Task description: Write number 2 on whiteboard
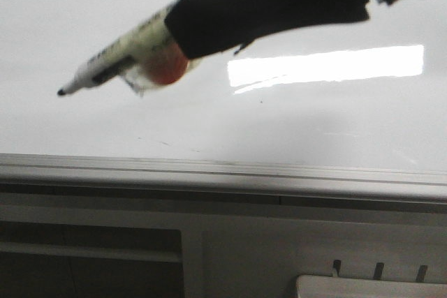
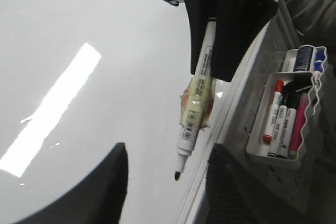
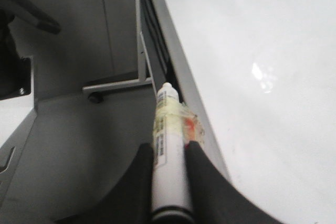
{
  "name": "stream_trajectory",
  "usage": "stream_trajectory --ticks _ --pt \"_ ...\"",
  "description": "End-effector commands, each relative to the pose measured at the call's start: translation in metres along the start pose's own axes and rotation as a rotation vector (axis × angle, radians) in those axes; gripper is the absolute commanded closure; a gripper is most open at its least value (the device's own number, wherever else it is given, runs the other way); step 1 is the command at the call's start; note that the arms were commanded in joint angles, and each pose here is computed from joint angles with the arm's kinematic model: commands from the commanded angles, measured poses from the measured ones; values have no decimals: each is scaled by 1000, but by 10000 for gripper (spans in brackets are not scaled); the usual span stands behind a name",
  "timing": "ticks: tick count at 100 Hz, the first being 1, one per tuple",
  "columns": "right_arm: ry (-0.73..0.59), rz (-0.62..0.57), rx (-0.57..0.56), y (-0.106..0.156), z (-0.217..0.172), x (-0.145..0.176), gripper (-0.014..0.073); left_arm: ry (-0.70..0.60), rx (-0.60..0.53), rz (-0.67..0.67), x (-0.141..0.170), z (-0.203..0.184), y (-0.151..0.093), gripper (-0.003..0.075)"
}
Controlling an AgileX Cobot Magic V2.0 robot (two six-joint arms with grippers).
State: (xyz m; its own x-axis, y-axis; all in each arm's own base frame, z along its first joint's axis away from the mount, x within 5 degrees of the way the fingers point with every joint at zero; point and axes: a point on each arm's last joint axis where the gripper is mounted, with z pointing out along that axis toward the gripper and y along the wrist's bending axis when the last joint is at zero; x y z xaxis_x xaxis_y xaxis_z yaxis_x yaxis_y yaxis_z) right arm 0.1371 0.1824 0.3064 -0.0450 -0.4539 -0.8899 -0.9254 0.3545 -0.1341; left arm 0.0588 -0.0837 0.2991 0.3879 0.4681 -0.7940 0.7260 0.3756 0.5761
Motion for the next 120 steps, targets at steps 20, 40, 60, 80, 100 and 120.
stream_trajectory --ticks 20,40,60,80,100,120 --pt "-108 -5 156 -16 -18 -18 665 -81 -249 -202 -9 -10 28 741" --pt "-79 10 182 -22 -6 -13 666 -55 -420 -350 0 -4 47 741" --pt "-140 74 349 -38 -8 -18 666 -59 -520 -398 5 -1 60 741" --pt "-140 76 372 -41 -7 -17 666 -61 -522 -408 5 0 60 741" --pt "-107 115 340 -42 1 -11 666 -61 -522 -408 5 0 60 741" --pt "-88 163 332 -48 2 -7 666 -62 -522 -409 5 0 60 741"
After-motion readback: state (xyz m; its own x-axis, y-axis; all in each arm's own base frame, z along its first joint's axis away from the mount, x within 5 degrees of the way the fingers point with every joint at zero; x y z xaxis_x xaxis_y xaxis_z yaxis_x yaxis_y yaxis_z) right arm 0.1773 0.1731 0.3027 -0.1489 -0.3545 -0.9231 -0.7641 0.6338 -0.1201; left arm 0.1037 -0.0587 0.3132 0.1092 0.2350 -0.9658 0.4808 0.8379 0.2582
